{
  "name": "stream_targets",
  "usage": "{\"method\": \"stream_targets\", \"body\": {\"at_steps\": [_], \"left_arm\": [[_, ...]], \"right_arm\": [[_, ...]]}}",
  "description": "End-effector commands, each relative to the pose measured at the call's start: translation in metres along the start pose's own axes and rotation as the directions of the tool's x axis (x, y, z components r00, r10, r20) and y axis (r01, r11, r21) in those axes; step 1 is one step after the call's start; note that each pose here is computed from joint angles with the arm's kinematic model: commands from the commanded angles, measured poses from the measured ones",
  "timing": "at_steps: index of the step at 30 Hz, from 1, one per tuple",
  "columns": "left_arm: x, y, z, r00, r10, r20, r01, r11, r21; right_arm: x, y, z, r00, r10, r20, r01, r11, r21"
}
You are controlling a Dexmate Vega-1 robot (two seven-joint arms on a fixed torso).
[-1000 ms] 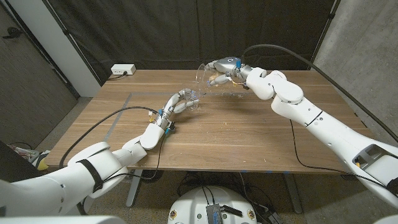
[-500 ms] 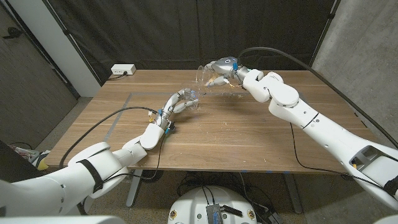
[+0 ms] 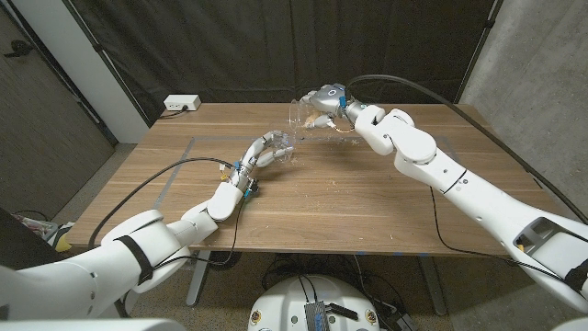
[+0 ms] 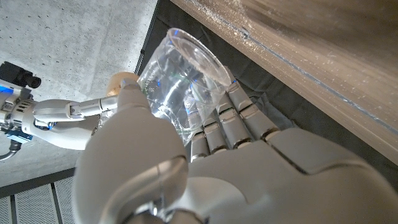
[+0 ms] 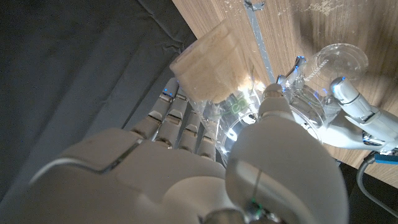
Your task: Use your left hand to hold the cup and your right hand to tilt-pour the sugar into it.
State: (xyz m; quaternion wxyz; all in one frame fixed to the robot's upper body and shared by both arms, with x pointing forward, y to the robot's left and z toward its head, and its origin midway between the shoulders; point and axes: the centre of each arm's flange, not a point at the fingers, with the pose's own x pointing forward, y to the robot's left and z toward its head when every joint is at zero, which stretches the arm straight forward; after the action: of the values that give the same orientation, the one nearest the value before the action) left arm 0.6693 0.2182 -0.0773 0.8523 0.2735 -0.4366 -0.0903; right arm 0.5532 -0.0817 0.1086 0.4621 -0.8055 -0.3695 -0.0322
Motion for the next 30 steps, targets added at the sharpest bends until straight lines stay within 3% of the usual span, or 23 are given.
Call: {"method": "stream_targets", "body": {"at_steps": [1,16,30], "left_arm": [[-0.001,-0.004,-0.002,1.0,0.002,-0.014,-0.002,1.0,-0.005],[0.002,-0.012,-0.014,0.996,-0.029,-0.09,0.028,1.0,-0.015],[0.002,-0.022,-0.013,0.993,-0.065,-0.095,0.063,0.998,-0.024]], "right_arm": [[0.0,-0.008,0.011,1.0,-0.009,-0.001,0.009,0.997,-0.072],[0.001,-0.017,0.022,1.0,0.004,-0.006,-0.005,0.993,-0.121],[0.002,-0.026,0.026,0.999,-0.021,-0.027,0.016,0.983,-0.185]]}}
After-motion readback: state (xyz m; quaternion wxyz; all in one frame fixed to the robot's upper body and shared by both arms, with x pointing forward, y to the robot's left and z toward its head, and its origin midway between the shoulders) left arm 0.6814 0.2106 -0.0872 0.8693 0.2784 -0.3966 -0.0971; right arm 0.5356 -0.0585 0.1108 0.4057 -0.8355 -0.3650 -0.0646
